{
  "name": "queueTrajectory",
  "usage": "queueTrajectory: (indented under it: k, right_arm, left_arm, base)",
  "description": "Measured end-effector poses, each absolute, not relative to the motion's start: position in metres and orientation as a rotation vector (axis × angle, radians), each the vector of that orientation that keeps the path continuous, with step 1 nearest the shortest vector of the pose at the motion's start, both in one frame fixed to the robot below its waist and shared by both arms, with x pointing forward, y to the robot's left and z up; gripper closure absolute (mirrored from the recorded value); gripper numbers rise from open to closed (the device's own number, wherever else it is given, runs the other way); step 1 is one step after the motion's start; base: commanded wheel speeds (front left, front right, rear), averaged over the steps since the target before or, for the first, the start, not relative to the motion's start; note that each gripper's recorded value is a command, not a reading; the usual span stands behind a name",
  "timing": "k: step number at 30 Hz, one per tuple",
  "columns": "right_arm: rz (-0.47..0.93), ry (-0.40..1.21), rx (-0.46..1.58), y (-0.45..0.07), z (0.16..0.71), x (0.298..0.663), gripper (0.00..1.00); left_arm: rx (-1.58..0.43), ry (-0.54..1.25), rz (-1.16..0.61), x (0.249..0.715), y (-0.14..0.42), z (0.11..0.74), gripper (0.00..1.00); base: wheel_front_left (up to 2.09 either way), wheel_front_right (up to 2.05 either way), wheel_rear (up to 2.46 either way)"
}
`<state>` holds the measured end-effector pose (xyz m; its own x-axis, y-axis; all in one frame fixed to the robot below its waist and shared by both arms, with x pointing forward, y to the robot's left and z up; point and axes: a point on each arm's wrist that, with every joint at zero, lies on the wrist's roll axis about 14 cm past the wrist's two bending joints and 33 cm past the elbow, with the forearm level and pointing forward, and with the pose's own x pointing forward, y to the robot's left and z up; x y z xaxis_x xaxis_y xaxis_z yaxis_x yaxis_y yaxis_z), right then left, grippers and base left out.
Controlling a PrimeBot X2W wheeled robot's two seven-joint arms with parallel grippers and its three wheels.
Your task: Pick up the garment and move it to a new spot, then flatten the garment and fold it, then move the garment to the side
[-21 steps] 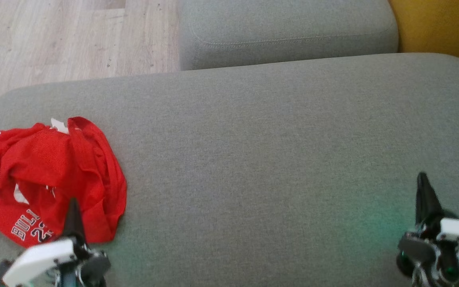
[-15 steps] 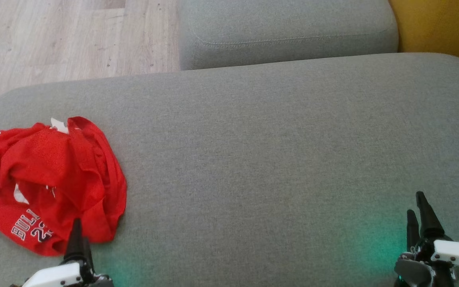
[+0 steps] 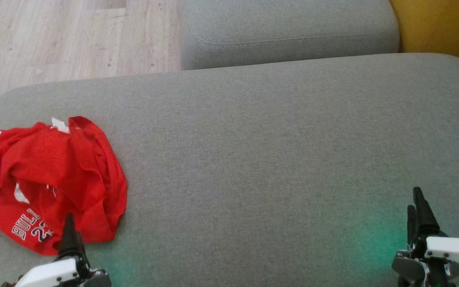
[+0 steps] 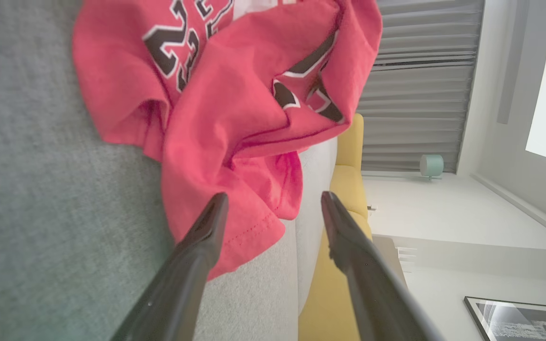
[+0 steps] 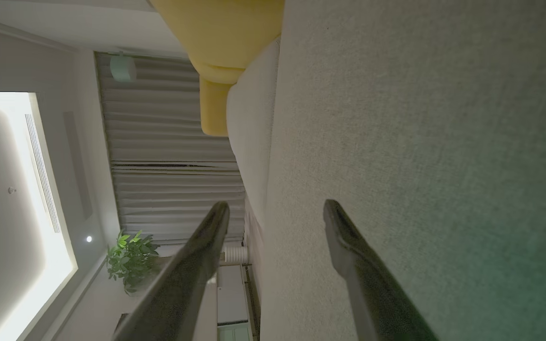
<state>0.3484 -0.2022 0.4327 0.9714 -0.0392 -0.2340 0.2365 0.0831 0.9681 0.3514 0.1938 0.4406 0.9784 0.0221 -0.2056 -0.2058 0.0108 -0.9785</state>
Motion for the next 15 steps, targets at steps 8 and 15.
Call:
queueTrajectory:
  k: [8, 15]
  right_arm:
    - [-0.179, 0.142, 1.349, -0.203, 0.442, 0.353, 0.00]
    - [-0.121, 0.122, 1.208, -0.196, 0.458, 0.362, 0.00]
  left_arm:
    - [-1.502, 0.117, 0.200, 0.352, 0.203, 0.442, 0.00]
    - [-1.429, 0.072, 0.188, 0.356, 0.210, 0.455, 0.00]
  base:
    - [0.00, 0.00, 0.00]
    - [0.00, 0.00, 0.00]
